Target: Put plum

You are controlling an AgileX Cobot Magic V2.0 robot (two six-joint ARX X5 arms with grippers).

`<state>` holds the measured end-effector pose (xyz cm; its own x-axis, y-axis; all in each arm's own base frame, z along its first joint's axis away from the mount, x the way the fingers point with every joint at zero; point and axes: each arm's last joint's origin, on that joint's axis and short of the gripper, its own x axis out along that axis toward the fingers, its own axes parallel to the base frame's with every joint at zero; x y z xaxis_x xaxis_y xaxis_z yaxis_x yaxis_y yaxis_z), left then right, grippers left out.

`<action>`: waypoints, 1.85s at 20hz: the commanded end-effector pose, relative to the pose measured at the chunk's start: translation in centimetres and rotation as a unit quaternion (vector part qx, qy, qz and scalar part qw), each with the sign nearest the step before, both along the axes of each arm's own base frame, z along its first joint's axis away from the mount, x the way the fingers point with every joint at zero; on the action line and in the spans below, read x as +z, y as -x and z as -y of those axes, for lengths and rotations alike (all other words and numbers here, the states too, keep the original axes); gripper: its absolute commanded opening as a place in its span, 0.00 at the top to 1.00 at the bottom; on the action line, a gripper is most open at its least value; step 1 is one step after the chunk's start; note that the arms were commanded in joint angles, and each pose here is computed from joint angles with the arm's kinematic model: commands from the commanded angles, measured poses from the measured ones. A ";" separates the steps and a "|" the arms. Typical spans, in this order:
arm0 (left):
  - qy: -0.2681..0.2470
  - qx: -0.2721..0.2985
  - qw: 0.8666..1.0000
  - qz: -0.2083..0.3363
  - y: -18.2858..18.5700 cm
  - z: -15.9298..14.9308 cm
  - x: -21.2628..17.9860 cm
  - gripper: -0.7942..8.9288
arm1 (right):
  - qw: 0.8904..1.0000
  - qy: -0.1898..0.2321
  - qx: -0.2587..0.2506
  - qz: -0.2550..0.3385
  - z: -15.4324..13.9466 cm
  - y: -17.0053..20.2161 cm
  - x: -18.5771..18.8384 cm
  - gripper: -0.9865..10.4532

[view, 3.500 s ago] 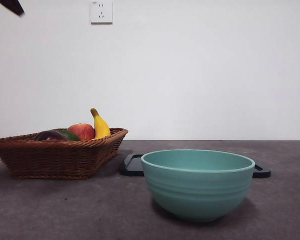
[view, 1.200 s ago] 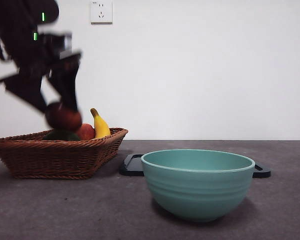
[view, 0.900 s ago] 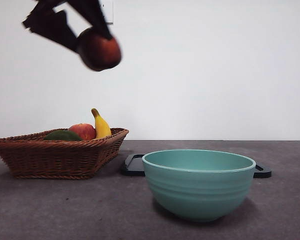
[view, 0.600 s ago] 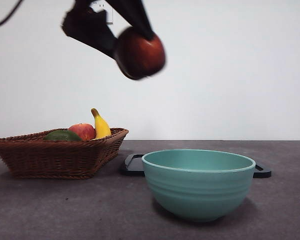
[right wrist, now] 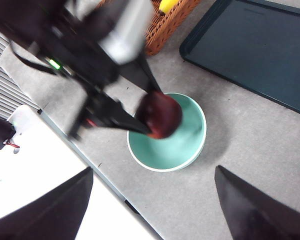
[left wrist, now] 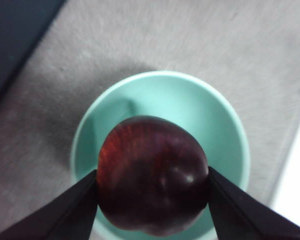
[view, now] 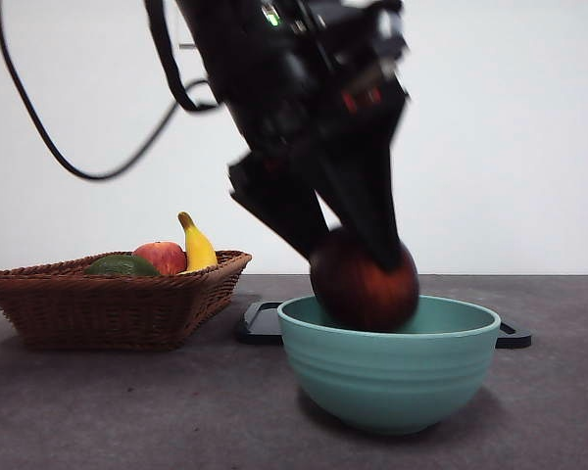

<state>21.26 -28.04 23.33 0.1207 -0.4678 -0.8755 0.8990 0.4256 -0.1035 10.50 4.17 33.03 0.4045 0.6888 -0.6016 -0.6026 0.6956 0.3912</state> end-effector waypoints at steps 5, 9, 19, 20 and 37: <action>-0.028 -0.032 0.999 0.014 0.2 2.5 -2.8 0.67 | 1.000 -0.003 0.005 0.011 -0.1 -0.1 0.5 0.57; -0.039 -0.039 0.998 0.009 0.4 2.8 -3.6 0.66 | 1.000 -0.003 0.005 0.012 -0.1 -0.1 0.5 0.57; -0.031 -0.040 0.999 0.013 0.6 2.9 -2.8 0.50 | 1.000 -0.003 0.005 0.011 -0.1 -0.1 0.5 0.57; -0.023 -0.039 0.999 0.019 0.5 2.9 -2.1 0.50 | 1.000 -0.003 0.005 0.011 -0.1 -0.1 0.5 0.57; 0.164 0.190 0.957 0.143 -0.9 -13.8 15.5 0.50 | 1.000 -0.004 0.005 0.019 -0.1 -0.2 0.6 0.57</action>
